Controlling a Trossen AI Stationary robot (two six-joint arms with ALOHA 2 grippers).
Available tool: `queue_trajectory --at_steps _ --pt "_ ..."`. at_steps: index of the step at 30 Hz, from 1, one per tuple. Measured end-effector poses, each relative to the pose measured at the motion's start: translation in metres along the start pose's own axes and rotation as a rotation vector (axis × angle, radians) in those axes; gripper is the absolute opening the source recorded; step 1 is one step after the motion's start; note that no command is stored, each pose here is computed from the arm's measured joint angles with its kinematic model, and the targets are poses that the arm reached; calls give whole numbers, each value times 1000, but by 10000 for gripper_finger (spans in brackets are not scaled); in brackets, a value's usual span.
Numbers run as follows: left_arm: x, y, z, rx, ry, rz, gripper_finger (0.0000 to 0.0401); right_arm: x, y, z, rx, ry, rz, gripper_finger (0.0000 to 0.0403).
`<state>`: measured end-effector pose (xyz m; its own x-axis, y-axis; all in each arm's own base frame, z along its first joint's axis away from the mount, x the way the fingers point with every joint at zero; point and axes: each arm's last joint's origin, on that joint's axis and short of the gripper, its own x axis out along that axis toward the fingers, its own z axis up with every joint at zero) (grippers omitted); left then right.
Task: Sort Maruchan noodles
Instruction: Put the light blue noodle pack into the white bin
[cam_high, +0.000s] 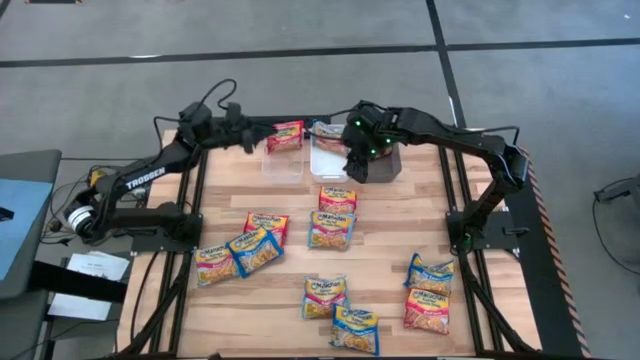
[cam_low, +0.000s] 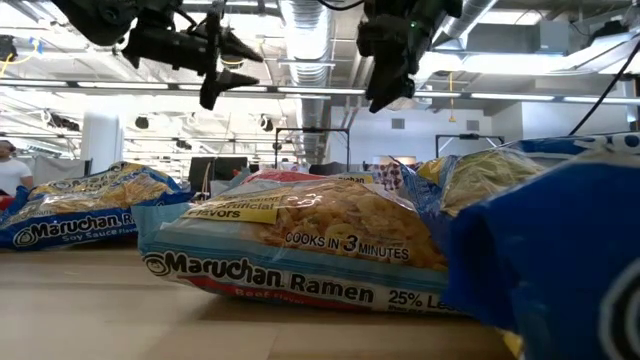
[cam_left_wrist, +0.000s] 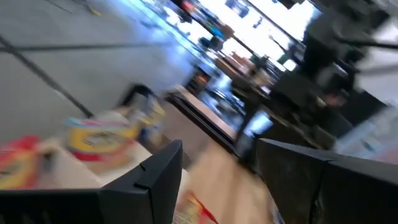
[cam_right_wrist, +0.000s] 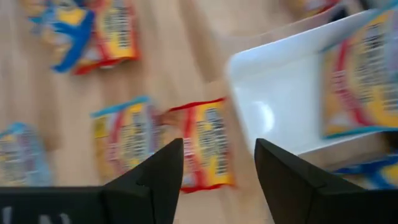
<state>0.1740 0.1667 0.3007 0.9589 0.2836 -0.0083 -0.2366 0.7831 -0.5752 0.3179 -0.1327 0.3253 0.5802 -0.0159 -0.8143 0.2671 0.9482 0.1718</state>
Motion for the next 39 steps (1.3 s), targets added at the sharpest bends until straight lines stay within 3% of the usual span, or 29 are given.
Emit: queue_trajectory --at_steps 6,13,15,20,25,33,39 --pt "8 -17 -13 -9 107 -145 193 5 26 -5 32 64 85 226" --pt "11 -37 -23 -99 257 -339 193 10 64 -10 9 102 139 225" --pt "11 -44 -26 -94 288 -391 193 14 72 -14 8 114 130 225" --pt "5 -64 -29 -75 303 -469 193 33 86 -36 140 211 43 225" --pt "-4 -83 -30 -47 303 -547 193 47 105 -55 165 269 47 225" --pt "-16 -105 -32 -24 304 -638 193 61 124 -58 61 134 48 225" --pt "-17 -109 -39 -32 351 -637 193 61 122 -50 -50 49 38 225"
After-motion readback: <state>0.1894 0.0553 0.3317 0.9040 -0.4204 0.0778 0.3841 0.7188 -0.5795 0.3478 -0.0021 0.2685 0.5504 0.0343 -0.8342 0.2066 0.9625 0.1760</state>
